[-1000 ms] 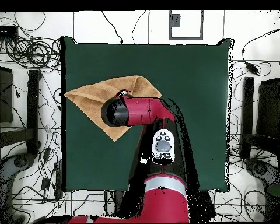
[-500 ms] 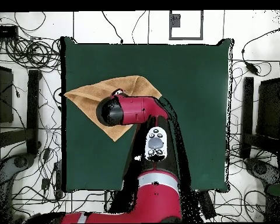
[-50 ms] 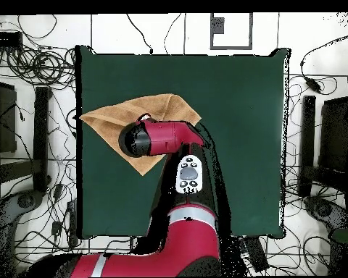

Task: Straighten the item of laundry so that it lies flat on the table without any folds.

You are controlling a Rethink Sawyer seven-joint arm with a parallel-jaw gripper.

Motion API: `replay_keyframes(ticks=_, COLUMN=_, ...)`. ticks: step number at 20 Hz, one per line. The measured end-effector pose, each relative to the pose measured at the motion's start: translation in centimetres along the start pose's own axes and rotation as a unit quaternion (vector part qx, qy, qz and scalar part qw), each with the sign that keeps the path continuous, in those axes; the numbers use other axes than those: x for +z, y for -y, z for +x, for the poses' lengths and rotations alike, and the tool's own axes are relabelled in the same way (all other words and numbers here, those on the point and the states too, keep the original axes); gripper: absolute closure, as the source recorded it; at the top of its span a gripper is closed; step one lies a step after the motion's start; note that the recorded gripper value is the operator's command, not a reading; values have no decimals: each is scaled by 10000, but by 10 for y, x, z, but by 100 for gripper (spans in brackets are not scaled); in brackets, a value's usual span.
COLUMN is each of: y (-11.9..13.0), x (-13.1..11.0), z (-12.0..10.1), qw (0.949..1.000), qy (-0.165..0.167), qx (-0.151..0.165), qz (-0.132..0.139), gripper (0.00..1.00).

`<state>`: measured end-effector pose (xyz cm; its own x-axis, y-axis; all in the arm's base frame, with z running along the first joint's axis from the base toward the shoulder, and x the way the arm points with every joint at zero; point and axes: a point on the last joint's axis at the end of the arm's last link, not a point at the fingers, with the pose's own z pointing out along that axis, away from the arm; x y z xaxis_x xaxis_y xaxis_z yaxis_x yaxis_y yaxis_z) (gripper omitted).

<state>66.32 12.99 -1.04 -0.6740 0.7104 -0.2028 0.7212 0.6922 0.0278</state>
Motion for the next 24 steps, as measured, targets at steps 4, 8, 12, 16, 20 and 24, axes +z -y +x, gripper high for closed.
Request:
replay_keyframes(ticks=4, y=4, x=6, z=3, qw=10000, qy=-39, qx=-2, qz=46, gripper=0)
replay_keyframes(ticks=8, y=4, x=7, z=3, qw=10000, qy=-37, qx=-6, qz=51, gripper=0)
replay_keyframes(ticks=12, y=4, x=7, z=2, qw=10000, qy=-26, qx=-7, qz=52, gripper=0)
replay_keyframes(ticks=16, y=4, x=6, z=0, qw=10000, qy=-9, qx=-4, qz=50, gripper=0)
replay_keyframes(ticks=20, y=4, x=6, z=0, qw=10000, qy=-6, qx=-5, qz=46, gripper=0)
replay_keyframes(ticks=24, y=4, x=6, z=0, qw=10000, qy=-5, qx=-4, qz=46, gripper=0)
